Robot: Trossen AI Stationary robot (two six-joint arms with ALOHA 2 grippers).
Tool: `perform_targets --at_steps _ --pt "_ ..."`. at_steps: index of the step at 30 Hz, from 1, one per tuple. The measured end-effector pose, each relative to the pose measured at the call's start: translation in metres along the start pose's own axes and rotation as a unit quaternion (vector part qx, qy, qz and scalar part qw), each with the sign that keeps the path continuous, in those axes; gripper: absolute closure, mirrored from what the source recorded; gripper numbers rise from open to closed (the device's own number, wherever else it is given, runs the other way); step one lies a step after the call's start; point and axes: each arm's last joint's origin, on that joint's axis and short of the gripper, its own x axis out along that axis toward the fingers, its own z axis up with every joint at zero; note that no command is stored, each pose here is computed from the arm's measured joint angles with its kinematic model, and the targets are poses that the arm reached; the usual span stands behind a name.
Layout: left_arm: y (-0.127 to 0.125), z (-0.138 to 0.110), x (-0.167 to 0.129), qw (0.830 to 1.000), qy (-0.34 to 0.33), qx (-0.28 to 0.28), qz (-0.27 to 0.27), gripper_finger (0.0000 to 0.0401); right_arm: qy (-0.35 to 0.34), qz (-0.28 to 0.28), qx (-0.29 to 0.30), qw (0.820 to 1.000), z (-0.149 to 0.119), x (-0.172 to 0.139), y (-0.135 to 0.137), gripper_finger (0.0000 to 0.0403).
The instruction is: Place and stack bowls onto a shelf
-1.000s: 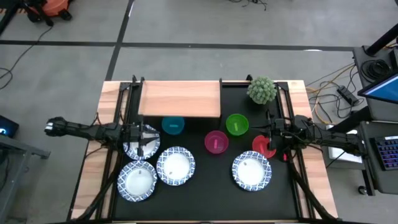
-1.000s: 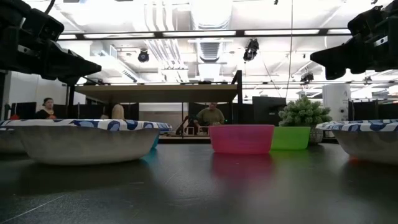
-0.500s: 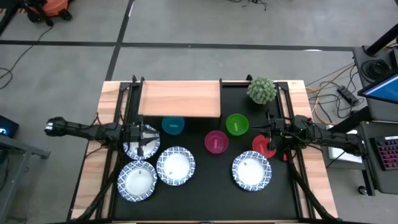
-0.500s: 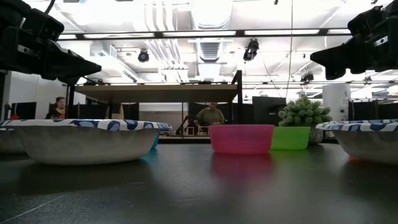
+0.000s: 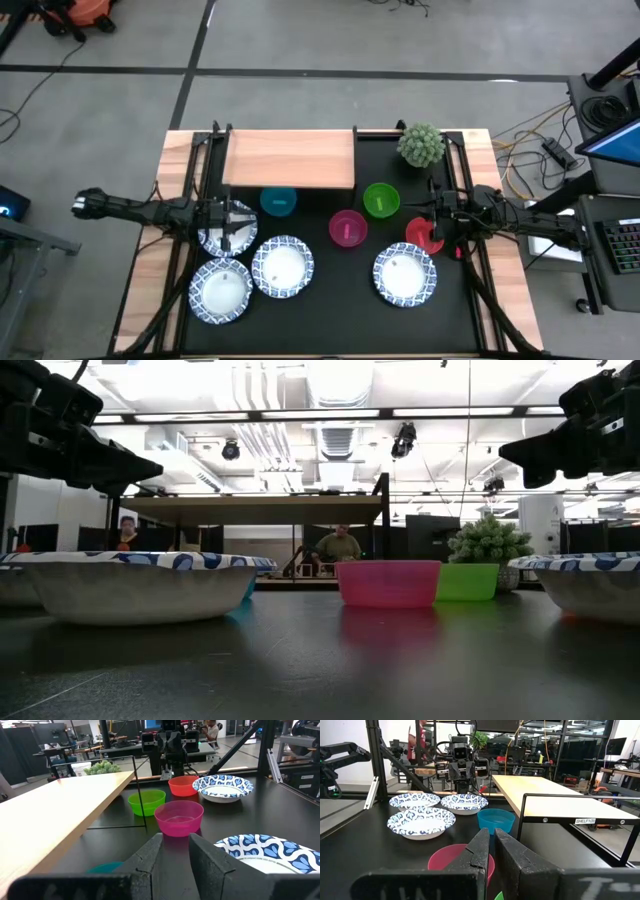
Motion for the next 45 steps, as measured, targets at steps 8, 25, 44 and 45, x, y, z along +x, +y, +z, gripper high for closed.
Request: perform_targets --at_steps 8,25,44,45 --pt "0.0000 0.0001 0.0000 1.000 0.000 0.000 0.000 0.0326 0.000 0.000 0.000 1.000 0.0000 0.0000 0.0000 0.0385" --pt "0.0000 0.0001 0.0000 1.000 0.000 0.000 0.000 0.0326 0.000 0.000 0.000 1.000 -0.0001 0.0000 0.0000 0.0385" --pt "0.0034 0.0014 -0.0001 0.998 -0.004 0.013 0.056 0.0326 0.000 0.000 0.000 1.000 0.0000 0.0000 0.0000 0.0385" --pt "0.0035 0.0015 0.0000 0.998 -0.006 0.012 0.058 0.0326 0.000 0.000 0.001 1.000 0.0000 0.0000 0.0000 0.0385"
